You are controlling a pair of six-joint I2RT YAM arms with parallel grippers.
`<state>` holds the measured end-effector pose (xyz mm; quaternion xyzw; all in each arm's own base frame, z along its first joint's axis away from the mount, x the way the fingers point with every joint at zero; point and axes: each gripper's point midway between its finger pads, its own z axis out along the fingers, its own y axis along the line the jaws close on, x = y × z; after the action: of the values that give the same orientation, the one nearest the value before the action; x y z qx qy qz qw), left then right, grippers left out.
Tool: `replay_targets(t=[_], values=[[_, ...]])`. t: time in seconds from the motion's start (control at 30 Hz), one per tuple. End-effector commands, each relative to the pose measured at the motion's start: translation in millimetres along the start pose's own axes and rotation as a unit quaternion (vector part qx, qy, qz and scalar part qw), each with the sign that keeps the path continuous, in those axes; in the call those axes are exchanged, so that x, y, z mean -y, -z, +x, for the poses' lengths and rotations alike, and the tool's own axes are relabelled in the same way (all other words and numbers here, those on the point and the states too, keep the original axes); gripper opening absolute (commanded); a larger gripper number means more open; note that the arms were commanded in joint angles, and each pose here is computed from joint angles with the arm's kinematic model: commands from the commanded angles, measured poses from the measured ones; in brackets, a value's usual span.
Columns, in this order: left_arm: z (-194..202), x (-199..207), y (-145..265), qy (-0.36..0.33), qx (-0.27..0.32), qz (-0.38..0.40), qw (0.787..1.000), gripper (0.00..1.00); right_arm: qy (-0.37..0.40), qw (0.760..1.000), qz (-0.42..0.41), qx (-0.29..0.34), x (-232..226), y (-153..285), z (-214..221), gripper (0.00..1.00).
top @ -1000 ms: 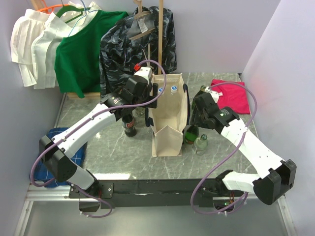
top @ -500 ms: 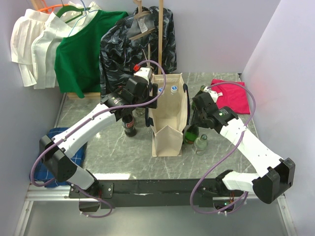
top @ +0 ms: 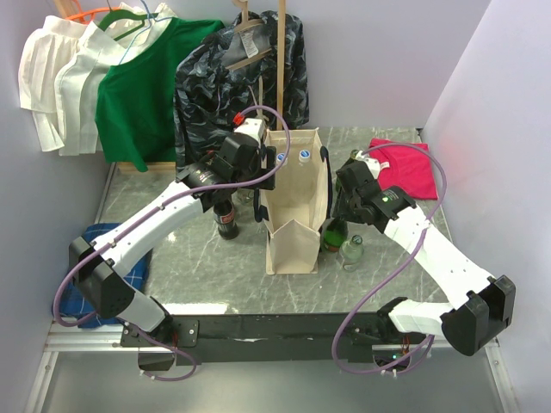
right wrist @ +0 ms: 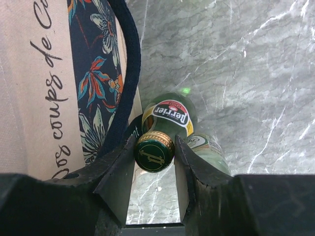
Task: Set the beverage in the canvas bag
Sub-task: Pick up the drink from the center of the board.
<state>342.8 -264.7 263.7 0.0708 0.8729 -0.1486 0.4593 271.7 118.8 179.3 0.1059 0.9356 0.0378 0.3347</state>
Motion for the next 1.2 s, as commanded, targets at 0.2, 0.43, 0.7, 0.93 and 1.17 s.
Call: replay_targets(t=[0.2, 0.43, 0.7, 0.93, 1.17], values=[[-5, -1, 5, 0.008, 0.011, 0.0, 1.0, 0.86, 0.011, 0.999, 0.028, -0.024, 11, -13, 15, 0.13], [-10, 2, 6, 0.005, 0.014, 0.002, 1.0, 0.85, 0.01, 0.999, 0.039, -0.016, 15, -7, 9, 0.0], [-13, 4, 5, 0.002, 0.016, 0.005, 1.0, 0.84, -0.002, 0.999, 0.036, 0.024, 17, 13, -12, 0.0], [-14, 3, 8, 0.004, 0.018, 0.004, 1.0, 0.82, -0.012, 0.998, 0.025, 0.049, 15, 22, -24, 0.0], [-13, 3, 9, 0.008, 0.018, 0.006, 1.0, 0.81, -0.022, 0.997, 0.022, 0.073, 15, 29, -35, 0.0]])
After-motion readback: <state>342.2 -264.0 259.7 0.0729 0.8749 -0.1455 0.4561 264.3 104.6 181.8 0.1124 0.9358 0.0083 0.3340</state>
